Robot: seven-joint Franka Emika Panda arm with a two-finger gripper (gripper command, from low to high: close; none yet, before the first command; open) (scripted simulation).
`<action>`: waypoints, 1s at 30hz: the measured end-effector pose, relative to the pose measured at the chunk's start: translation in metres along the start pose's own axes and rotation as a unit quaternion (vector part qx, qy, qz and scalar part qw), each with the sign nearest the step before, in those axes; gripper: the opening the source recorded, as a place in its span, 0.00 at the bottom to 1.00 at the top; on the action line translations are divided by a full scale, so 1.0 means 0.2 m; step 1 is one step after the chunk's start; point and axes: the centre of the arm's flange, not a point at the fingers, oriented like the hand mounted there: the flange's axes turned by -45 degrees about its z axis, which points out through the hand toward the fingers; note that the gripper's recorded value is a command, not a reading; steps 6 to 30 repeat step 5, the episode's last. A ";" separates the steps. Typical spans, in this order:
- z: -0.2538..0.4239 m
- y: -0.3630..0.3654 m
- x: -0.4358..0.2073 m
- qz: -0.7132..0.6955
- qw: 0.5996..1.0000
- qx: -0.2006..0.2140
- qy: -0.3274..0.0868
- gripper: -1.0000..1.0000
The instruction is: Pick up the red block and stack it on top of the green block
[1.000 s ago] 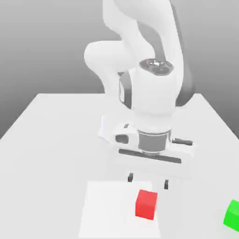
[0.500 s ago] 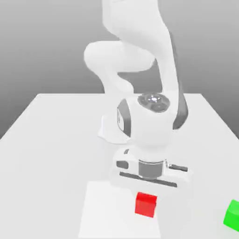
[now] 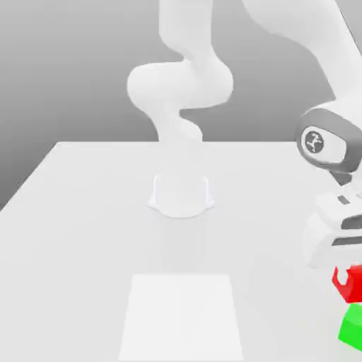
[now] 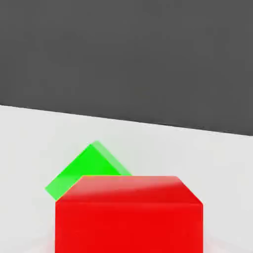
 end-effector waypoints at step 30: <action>0.14 -0.01 0.00 -0.003 1.000 0.000 0.000 1.00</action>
